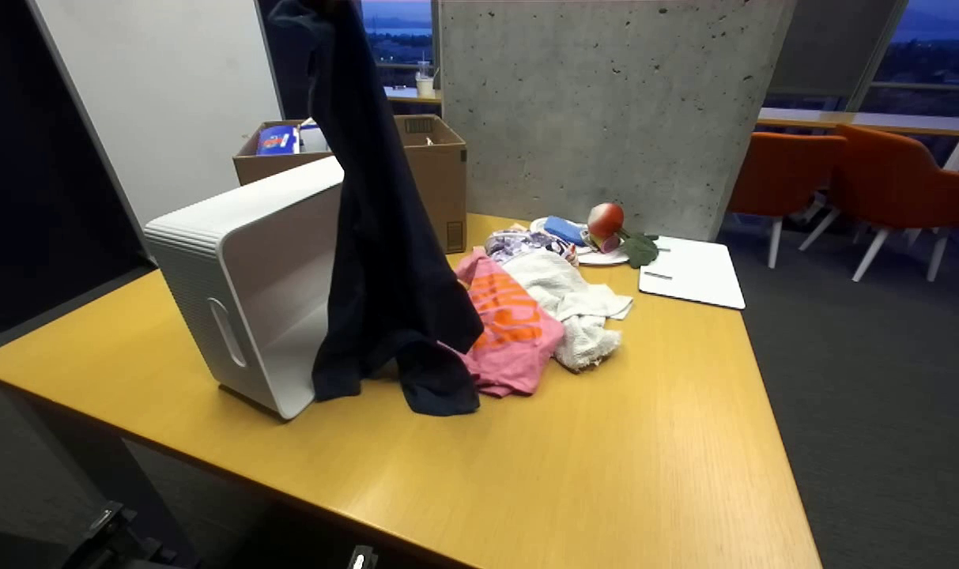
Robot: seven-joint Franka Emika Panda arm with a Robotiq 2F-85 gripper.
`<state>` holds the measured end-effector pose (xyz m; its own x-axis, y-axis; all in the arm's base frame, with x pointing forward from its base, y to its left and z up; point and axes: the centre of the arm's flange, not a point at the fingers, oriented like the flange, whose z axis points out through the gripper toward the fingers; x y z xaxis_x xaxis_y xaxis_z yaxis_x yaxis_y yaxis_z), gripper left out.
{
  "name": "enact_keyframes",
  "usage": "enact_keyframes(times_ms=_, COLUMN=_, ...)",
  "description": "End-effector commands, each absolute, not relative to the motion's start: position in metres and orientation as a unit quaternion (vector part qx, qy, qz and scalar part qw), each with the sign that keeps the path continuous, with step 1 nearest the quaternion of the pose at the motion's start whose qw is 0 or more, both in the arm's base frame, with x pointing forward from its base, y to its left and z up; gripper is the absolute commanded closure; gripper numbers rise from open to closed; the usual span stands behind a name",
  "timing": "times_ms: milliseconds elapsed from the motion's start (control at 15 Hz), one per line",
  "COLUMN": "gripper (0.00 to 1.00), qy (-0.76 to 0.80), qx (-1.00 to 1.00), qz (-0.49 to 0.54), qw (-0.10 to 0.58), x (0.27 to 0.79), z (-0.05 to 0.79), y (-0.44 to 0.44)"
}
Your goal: Put the shirt on the basket
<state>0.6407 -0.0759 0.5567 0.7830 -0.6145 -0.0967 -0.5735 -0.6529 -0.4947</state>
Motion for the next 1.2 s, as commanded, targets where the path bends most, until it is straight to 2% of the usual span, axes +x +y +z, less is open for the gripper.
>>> enact_keyframes(times_ms=0, gripper=0.99, qy=0.362, qx=-0.905, qz=-0.029, qw=0.222, x=0.620, z=0.571, y=-0.075)
enact_keyframes(times_ms=267, gripper=0.99, qy=0.340, qx=-0.911, qz=-0.082, qw=0.219, x=0.635, z=0.563, y=-0.068)
enact_keyframes(times_ms=600, gripper=0.99, qy=0.270, qx=-0.913, qz=-0.196, qw=0.235, x=0.649, z=0.576, y=-0.031)
enact_keyframes(times_ms=1133, gripper=0.99, qy=0.201, qx=-0.899, qz=-0.276, qw=0.275, x=0.665, z=0.593, y=0.018)
